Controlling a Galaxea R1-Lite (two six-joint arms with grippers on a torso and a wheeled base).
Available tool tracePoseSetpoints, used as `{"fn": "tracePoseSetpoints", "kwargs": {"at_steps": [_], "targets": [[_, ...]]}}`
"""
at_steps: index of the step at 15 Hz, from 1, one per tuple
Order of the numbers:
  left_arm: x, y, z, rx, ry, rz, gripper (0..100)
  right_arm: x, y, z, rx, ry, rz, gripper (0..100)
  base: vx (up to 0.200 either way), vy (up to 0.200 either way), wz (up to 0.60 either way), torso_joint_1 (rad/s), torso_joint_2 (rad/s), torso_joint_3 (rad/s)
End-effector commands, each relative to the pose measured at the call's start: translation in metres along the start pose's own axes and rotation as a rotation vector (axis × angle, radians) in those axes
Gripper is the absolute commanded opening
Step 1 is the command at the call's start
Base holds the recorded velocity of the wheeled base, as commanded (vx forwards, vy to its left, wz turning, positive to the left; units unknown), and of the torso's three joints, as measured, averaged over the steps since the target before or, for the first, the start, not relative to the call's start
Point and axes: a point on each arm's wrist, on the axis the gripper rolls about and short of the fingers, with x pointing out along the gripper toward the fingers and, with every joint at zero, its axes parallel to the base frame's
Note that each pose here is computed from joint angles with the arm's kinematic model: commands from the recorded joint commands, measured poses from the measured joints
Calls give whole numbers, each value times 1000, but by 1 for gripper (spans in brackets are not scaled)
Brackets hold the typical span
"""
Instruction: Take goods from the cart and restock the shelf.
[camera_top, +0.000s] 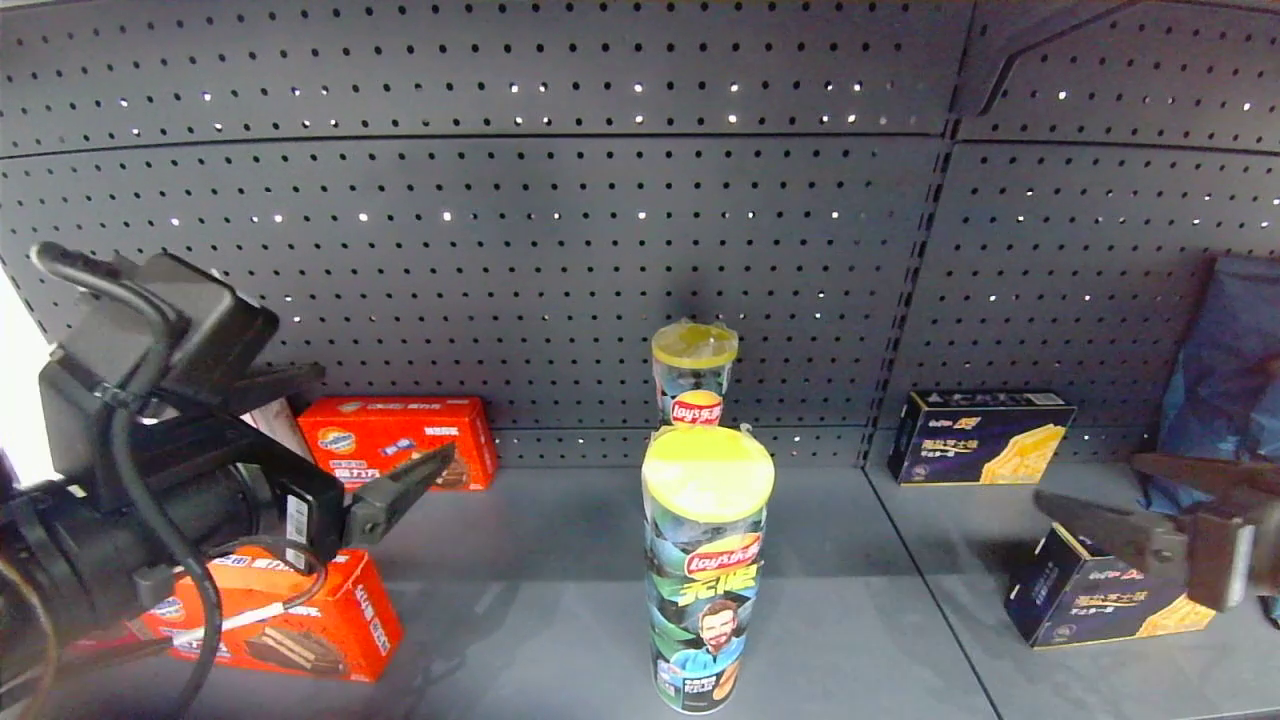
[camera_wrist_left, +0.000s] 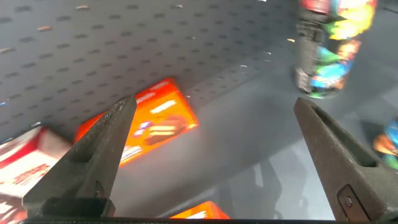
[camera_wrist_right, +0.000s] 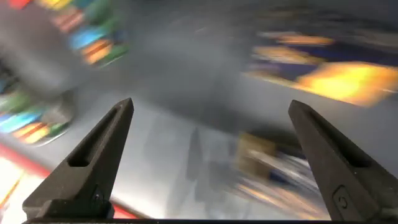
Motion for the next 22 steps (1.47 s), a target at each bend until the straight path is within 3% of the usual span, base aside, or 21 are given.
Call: {"fn": "tracePoseSetpoints", "kwargs": {"at_steps": [1, 4, 6, 8, 9, 11, 13, 15, 18, 20, 21, 22], "targets": [[-27, 16, 7, -24, -79, 78, 100, -81, -12, -40, 45, -203, -267, 100, 0, 0, 0, 0, 0, 0], [-70, 19, -9, -32, -132, 122, 100, -104, -3, -84, 42, -254, -401, 100, 0, 0, 0, 0, 0, 0], [-100, 18, -31, -42, -155, 209, 100, -113, 5, -109, 38, -291, -439, 100, 0, 0, 0, 0, 0, 0], [-122, 16, -50, -47, -138, 260, 100, -119, 11, -132, 36, -308, -453, 100, 0, 0, 0, 0, 0, 0], [-143, 12, -76, -46, -103, 287, 100, -116, 15, -163, 54, -305, -476, 100, 0, 0, 0, 0, 0, 0], [-166, 6, -110, -42, -57, 326, 100, -111, 12, -169, 78, -324, -537, 100, 0, 0, 0, 0, 0, 0], [-179, 3, -125, -41, -33, 335, 100, -108, 13, -177, 87, -245, -492, 100, 0, 0, 0, 0, 0, 0], [-180, 1, -130, -40, -23, 331, 100, -106, 14, -182, 106, -193, -459, 100, 0, 0, 0, 0, 0, 0], [-177, -2, -140, -39, -3, 324, 100, -106, 14, -182, 104, -194, -453, 100, 0, 0, 0, 0, 0, 0], [-180, -4, -149, -46, -20, 331, 100, -106, 13, -182, 99, -191, -422, 100, 0, 0, 0, 0, 0, 0], [-180, -5, -152, -47, -23, 332, 100, -107, 12, -183, 81, -202, -335, 100, 0, 0, 0, 0, 0, 0], [-179, -6, -155, -44, -11, 329, 100, -113, 13, -186, 64, -282, -282, 100, 0, 0, 0, 0, 0, 0]]}}
